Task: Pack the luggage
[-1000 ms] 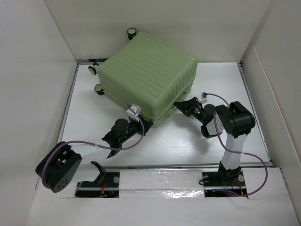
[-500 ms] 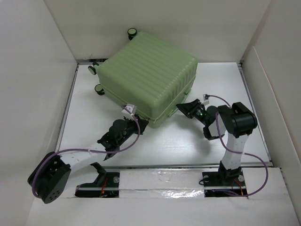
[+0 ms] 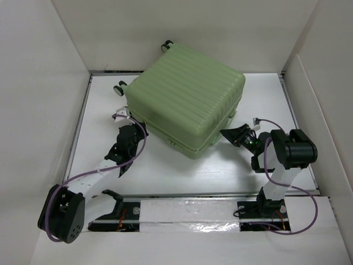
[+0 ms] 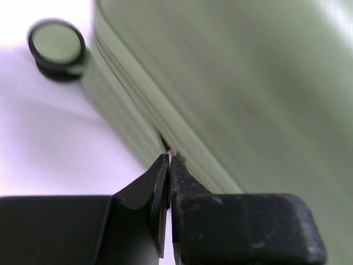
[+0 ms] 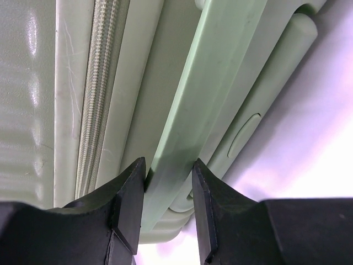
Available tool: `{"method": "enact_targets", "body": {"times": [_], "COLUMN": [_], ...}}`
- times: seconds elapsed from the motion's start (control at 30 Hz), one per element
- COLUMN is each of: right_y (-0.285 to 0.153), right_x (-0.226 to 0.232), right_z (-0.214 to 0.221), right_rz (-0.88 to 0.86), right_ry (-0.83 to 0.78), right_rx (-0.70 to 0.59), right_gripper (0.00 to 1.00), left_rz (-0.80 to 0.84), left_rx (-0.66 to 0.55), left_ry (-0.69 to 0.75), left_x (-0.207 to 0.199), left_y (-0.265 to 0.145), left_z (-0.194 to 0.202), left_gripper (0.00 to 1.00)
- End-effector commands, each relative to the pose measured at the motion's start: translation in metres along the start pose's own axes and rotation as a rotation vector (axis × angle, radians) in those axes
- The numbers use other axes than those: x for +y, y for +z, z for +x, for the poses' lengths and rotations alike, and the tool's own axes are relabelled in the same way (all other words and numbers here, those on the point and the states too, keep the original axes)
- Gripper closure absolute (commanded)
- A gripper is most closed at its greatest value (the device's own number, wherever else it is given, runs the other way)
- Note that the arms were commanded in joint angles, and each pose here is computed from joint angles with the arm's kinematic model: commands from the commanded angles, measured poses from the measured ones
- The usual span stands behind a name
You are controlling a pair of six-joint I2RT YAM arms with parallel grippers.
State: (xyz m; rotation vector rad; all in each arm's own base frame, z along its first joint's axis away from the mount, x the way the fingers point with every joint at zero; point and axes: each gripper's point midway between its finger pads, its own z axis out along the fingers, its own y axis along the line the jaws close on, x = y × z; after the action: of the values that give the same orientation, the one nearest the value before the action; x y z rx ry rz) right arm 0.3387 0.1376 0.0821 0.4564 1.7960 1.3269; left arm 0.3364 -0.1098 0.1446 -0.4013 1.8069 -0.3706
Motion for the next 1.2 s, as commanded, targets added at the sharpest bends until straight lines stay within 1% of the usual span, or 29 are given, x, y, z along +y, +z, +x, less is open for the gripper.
{"method": "enact_targets", "body": {"times": [0.0, 0.07, 0.2, 0.27, 0.3, 0.33, 0.37, 0.4, 0.43, 0.47, 0.5, 0.53, 0.57, 0.6, 0.63, 0.67, 0.7, 0.73, 0.77, 0.83, 0.87, 0.9, 0.93, 1.0, 1.03, 1.07, 1.1, 1.13, 1.17], "right_y": [-0.037, -0.052, -0.078, -0.083, -0.084, -0.084, -0.084, -0.084, -0.084, -0.084, -0.085, -0.087, -0.091, -0.100, -0.103, -0.107, -0.118, -0.118, -0.120, -0.120, -0.116, -0.111, -0.098, -0.081, -0.072, -0.052, -0.038, -0.025, -0.009], "right_x": [0.002, -0.008, -0.021, -0.016, -0.019, -0.017, -0.007, -0.011, -0.009, 0.007, -0.005, -0.002, 0.000, 0.001, 0.017, 0.025, 0.037, 0.051, 0.057, 0.057, 0.063, 0.061, 0.047, 0.053, 0.053, 0.046, 0.057, 0.060, 0.054], "right_z": [-0.053, -0.060, -0.078, -0.081, -0.081, -0.081, -0.088, -0.087, -0.090, -0.097, -0.101, -0.105, -0.113, -0.117, -0.135, -0.141, -0.152, -0.159, -0.165, -0.170, -0.174, -0.176, -0.172, -0.178, -0.176, -0.164, -0.166, -0.160, -0.152], "right_rz": [-0.031, 0.012, 0.079, 0.082, 0.101, 0.102, 0.084, 0.107, 0.116, 0.098, 0.178, 0.207, 0.245, 0.346, 0.380, 0.408, 0.446, 0.433, 0.434, 0.454, 0.446, 0.461, 0.484, 0.464, 0.450, 0.438, 0.407, 0.390, 0.385], "right_ry": [-0.296, -0.293, -0.303, -0.319, -0.314, -0.320, -0.357, -0.350, -0.363, -0.423, -0.418, -0.439, -0.466, -0.500, -0.542, -0.571, -0.597, -0.620, -0.629, -0.631, -0.652, -0.667, -0.650, -0.671, -0.674, -0.669, -0.706, -0.721, -0.725], "right_rx": [-0.210, -0.233, -0.290, -0.306, -0.304, -0.302, -0.313, -0.298, -0.298, -0.312, -0.296, -0.309, -0.334, -0.359, -0.404, -0.434, -0.502, -0.531, -0.553, -0.555, -0.551, -0.532, -0.469, -0.444, -0.424, -0.361, -0.341, -0.297, -0.235], "right_gripper": [1.00, 1.00, 1.00, 1.00, 1.00, 1.00, 1.00, 1.00, 0.92, 0.79, 0.57, 0.47, 0.39, 0.30, 0.28, 0.28, 0.27, 0.28, 0.29, 0.35, 0.38, 0.45, 0.49, 0.58, 0.59, 0.60, 0.60, 0.61, 0.61], "left_rz": [-0.062, -0.048, -0.071, -0.028, -0.023, 0.000, 0.031, 0.037, 0.060, 0.041, 0.048, 0.074, 0.087, 0.090, 0.114, 0.098, 0.098, 0.129, 0.148, 0.193, 0.195, 0.247, 0.265, 0.338, 0.343, 0.382, 0.406, 0.425, 0.440], "left_rx": [-0.295, -0.371, -0.421, -0.420, -0.465, -0.468, -0.417, -0.410, -0.422, -0.345, -0.309, -0.300, -0.194, -0.154, -0.130, -0.062, -0.017, -0.010, 0.065, 0.114, 0.159, 0.203, 0.213, 0.206, 0.230, 0.209, 0.203, 0.208, 0.166], "left_ry": [-0.212, -0.300, -0.430, -0.529, -0.561, -0.579, -0.575, -0.564, -0.548, -0.523, -0.482, -0.456, -0.429, -0.401, -0.384, -0.378, -0.380, -0.374, -0.381, -0.368, -0.368, -0.354, -0.347, -0.332, -0.344, -0.349, -0.379, -0.386, -0.389], "left_x": [0.006, 0.008, 0.026, 0.026, 0.035, 0.033, 0.028, 0.027, 0.016, 0.018, 0.013, 0.003, 0.000, -0.001, -0.010, -0.004, 0.000, -0.008, -0.004, -0.014, -0.010, -0.029, -0.035, -0.057, -0.057, -0.068, -0.075, -0.076, -0.081], "left_y": [-0.011, -0.022, -0.023, -0.019, -0.019, -0.017, -0.006, -0.001, 0.003, 0.026, 0.036, 0.045, 0.070, 0.081, 0.091, 0.113, 0.121, 0.130, 0.146, 0.161, 0.172, 0.172, 0.173, 0.166, 0.160, 0.147, 0.138, 0.126, 0.110], "left_z": [-0.090, -0.111, -0.143, -0.158, -0.174, -0.184, -0.182, -0.189, -0.211, -0.200, -0.200, -0.216, -0.194, -0.189, -0.195, -0.175, -0.168, -0.174, -0.154, -0.155, -0.140, -0.131, -0.129, -0.126, -0.110, -0.115, -0.112, -0.092, -0.100], "left_gripper": [1.00, 1.00, 1.00, 1.00, 1.00, 1.00, 0.95, 0.88, 0.73, 0.69, 0.67, 0.63, 0.62, 0.62, 0.62, 0.62, 0.62, 0.62, 0.62, 0.62, 0.62, 0.62, 0.63, 0.63, 0.63, 0.64, 0.64, 0.64, 0.64]}}
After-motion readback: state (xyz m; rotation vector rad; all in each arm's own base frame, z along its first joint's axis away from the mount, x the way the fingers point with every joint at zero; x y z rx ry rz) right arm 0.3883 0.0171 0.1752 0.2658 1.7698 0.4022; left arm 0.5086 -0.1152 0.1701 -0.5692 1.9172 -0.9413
